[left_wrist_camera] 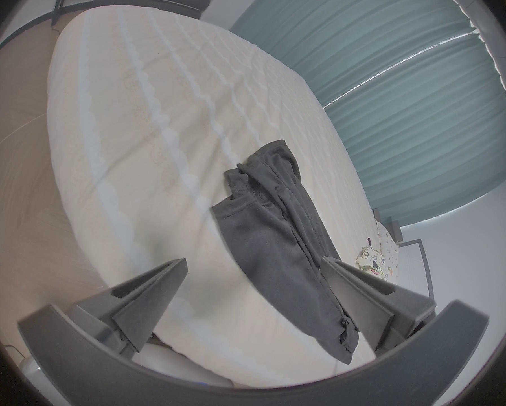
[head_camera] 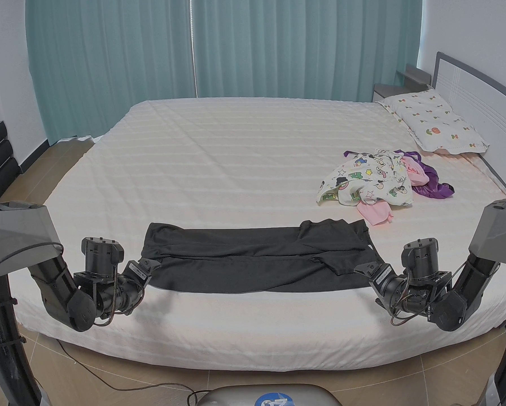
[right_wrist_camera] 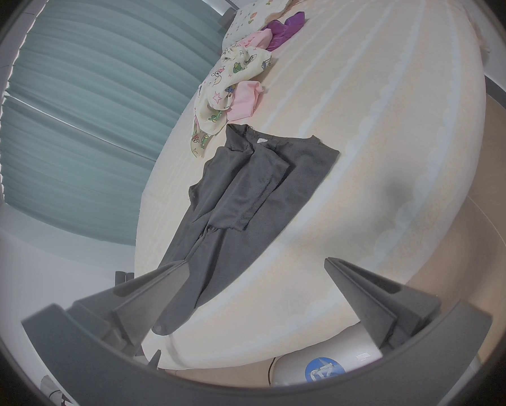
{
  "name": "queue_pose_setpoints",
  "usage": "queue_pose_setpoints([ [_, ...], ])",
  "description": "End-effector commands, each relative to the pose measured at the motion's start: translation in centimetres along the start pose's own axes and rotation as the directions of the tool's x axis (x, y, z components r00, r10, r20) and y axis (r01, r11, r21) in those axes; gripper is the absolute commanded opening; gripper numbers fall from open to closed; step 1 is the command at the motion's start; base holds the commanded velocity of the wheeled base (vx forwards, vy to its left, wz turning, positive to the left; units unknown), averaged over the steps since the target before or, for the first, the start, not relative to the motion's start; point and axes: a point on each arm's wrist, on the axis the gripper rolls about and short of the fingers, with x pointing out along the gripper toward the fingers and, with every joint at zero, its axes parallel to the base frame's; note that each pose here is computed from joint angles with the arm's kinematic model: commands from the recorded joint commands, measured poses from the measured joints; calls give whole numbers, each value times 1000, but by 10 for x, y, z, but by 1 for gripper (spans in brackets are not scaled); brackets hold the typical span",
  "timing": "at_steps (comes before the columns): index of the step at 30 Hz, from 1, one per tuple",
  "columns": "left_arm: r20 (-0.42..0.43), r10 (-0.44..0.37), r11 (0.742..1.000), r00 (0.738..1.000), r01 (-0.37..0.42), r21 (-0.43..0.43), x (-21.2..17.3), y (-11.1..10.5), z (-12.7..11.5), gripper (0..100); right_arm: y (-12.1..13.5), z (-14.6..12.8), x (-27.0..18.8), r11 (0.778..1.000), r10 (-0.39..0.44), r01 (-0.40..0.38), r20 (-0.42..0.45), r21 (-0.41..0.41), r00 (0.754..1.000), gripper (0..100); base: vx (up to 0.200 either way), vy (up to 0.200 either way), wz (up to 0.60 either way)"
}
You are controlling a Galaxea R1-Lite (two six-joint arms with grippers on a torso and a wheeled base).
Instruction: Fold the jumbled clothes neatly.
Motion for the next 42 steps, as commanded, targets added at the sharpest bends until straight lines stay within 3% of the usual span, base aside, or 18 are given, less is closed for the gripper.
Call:
queue_pose_setpoints([
  [1, 14, 11, 1000, 1000, -11, 16, 22, -4, -9, 100, -3, -2, 5, 1000, -11, 11, -5, -1, 1000, 100, 0, 0, 0],
  [23, 83, 34, 999, 996, -37, 29, 49, -6, -11, 100, -5, -4, 10, 1000, -26, 26, -9, -6, 1000, 100, 0, 0, 0],
  [35, 134, 55, 995, 989, -66, 80, 63, -4, -11, 100, -6, -2, 19, 999, -33, 33, 0, 0, 999, 100, 0, 0, 0],
  [36, 132, 58, 994, 990, -69, 80, 64, -4, -11, 0, -6, -1, 20, 1000, -29, 29, 3, 3, 1000, 100, 0, 0, 0],
  [42, 136, 58, 994, 989, -69, 80, 63, -5, -11, 0, -6, 2, 28, 1000, -30, 30, 14, 10, 999, 100, 0, 0, 0],
])
